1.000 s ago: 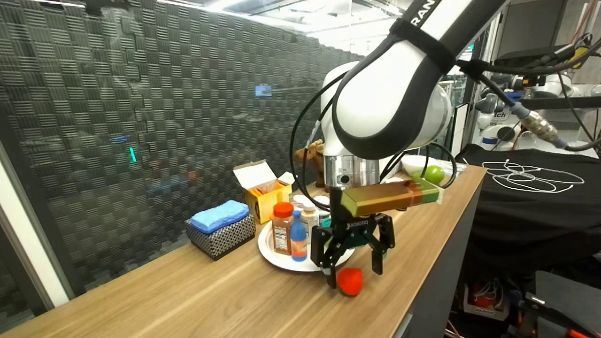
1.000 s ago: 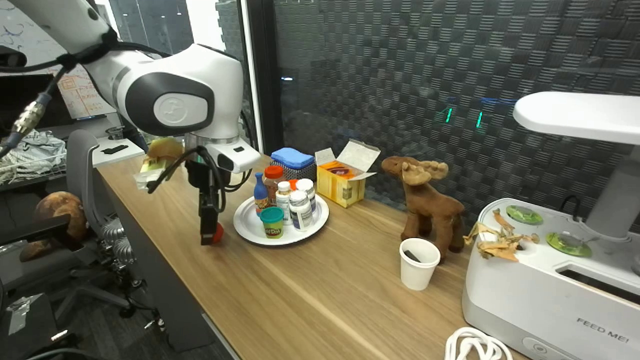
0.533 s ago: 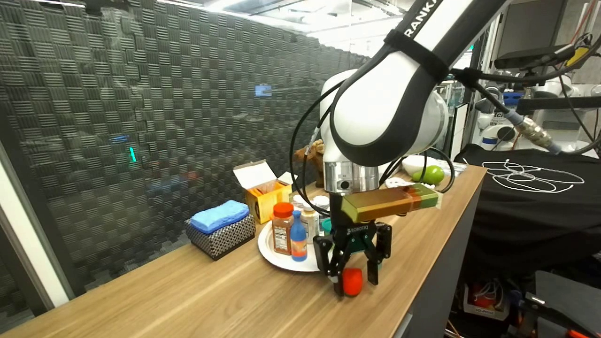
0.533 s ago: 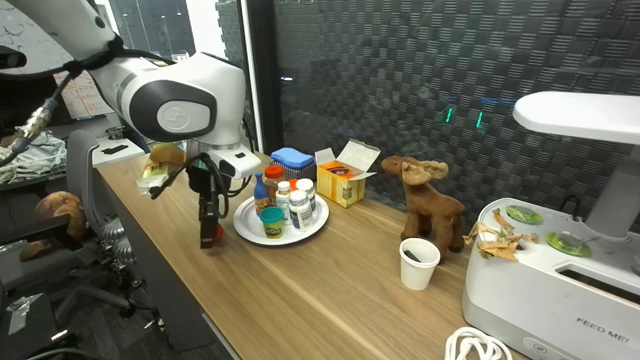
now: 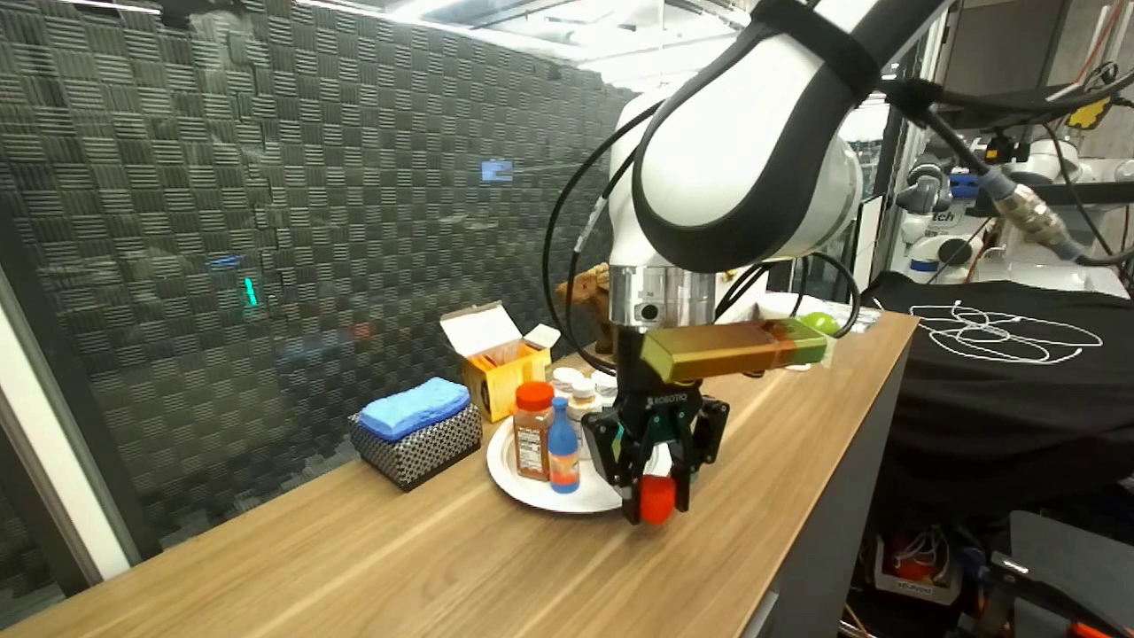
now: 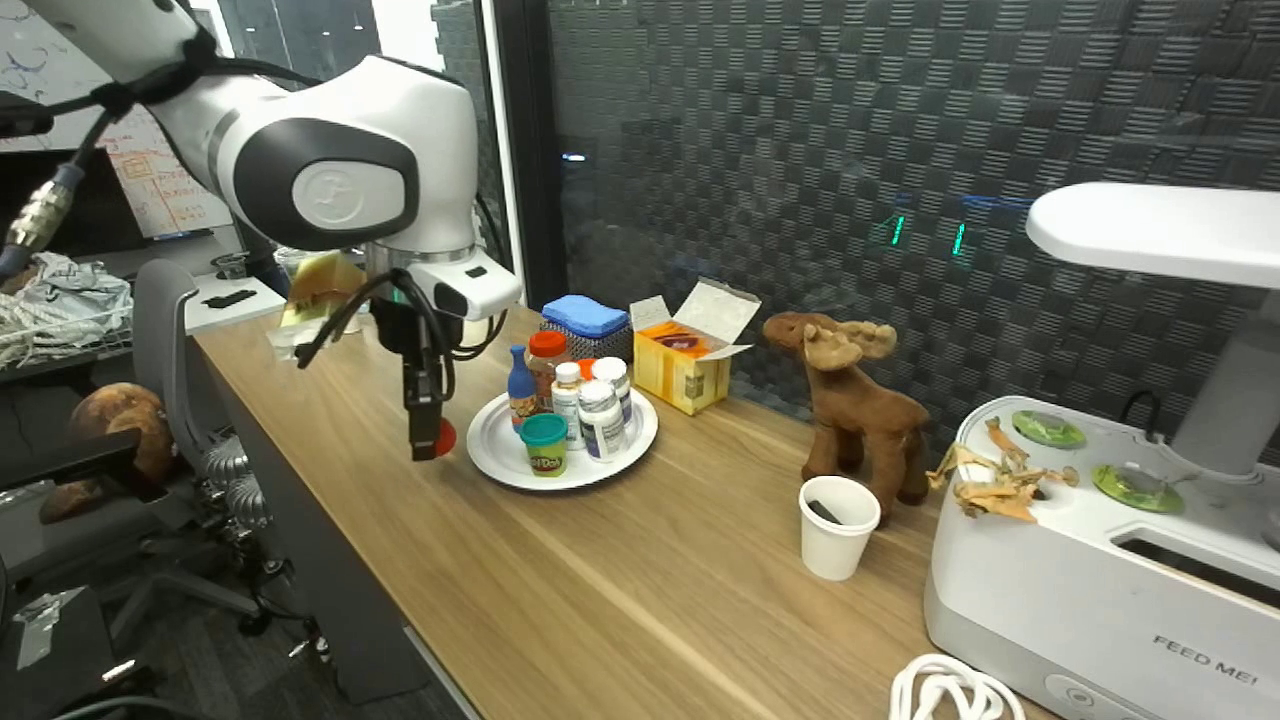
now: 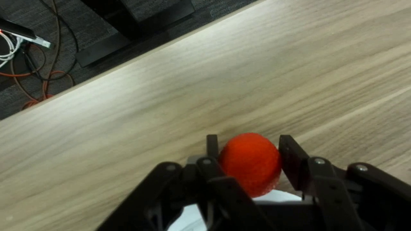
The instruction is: Put all the objects surrounding the plate on the plate.
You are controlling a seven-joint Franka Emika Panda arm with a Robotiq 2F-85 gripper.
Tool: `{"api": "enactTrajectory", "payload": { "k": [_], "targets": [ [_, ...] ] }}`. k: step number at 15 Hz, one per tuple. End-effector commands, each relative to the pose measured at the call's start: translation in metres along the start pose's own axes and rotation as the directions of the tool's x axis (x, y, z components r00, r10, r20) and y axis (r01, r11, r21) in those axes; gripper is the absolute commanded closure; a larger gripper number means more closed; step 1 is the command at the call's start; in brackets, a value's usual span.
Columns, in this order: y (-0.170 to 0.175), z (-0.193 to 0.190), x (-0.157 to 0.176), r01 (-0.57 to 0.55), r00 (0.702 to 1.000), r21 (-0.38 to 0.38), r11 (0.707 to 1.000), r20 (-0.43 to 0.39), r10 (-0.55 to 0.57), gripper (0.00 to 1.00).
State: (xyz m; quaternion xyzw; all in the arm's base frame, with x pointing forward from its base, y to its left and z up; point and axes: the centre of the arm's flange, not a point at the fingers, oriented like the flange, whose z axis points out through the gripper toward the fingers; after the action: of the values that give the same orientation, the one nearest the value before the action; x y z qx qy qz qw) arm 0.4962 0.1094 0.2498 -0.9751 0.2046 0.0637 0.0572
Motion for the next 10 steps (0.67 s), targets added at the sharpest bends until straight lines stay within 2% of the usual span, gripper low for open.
{"api": "enactTrajectory", "payload": {
  "k": [1, 10],
  "targets": [
    [0.000, -0.019, -0.005, 0.000, 0.996, 0.024, 1.000, -0.086, 0.002, 0.75],
    [-0.004, 0.000, 0.025, 0.070, 0.970, 0.017, 0.997, -0.236, -0.064, 0.75]
  ]
}}
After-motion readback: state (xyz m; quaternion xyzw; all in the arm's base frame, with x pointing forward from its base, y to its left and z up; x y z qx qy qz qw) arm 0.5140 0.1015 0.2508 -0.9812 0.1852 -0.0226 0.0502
